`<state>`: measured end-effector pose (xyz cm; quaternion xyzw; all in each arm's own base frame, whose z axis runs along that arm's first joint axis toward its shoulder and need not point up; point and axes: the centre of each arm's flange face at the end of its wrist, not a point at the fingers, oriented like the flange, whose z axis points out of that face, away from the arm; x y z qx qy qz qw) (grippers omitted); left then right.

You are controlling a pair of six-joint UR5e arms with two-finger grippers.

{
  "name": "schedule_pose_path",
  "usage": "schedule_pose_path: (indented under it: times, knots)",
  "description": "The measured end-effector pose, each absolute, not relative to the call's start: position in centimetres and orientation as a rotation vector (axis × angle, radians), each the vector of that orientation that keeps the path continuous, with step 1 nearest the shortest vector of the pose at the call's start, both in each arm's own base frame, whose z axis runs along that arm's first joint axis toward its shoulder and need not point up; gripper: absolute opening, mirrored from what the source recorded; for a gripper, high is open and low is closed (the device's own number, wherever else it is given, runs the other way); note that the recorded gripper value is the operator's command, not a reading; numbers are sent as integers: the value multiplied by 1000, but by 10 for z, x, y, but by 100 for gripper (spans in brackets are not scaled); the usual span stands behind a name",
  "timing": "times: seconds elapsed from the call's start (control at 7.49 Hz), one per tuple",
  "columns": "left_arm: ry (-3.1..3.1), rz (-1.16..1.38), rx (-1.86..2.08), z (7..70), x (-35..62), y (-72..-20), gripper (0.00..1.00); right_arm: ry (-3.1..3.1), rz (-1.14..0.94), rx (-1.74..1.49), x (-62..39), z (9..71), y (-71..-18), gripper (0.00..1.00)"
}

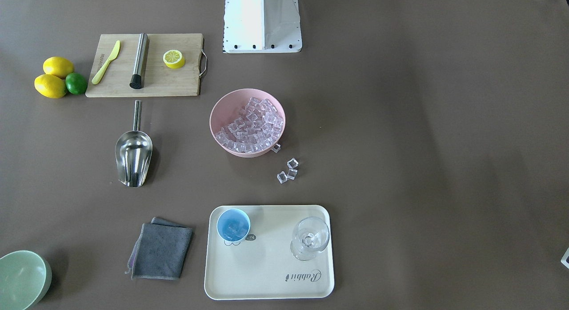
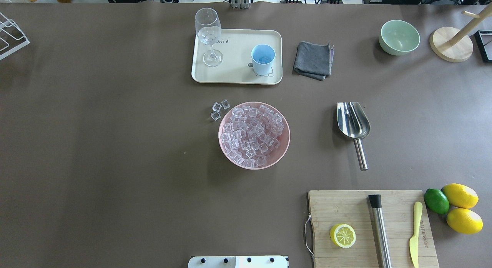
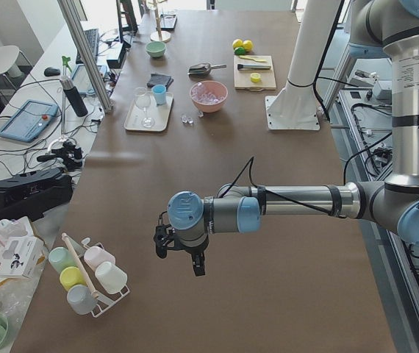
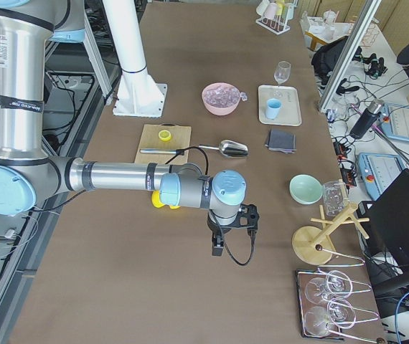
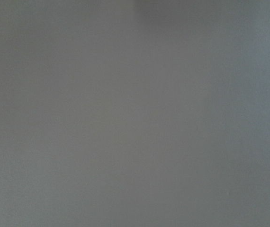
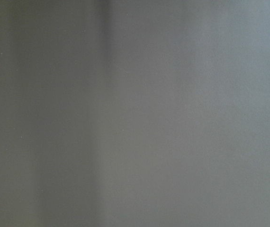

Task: Put ice in cup with scoop

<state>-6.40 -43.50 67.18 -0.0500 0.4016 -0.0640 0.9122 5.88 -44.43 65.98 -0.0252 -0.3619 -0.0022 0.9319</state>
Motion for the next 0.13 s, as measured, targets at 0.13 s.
schedule_pose_path:
  times: [0.13]
  knots:
    - [828,-132,-103,672,-64,-435,98,-740,-4,-52,59,660,-444,99]
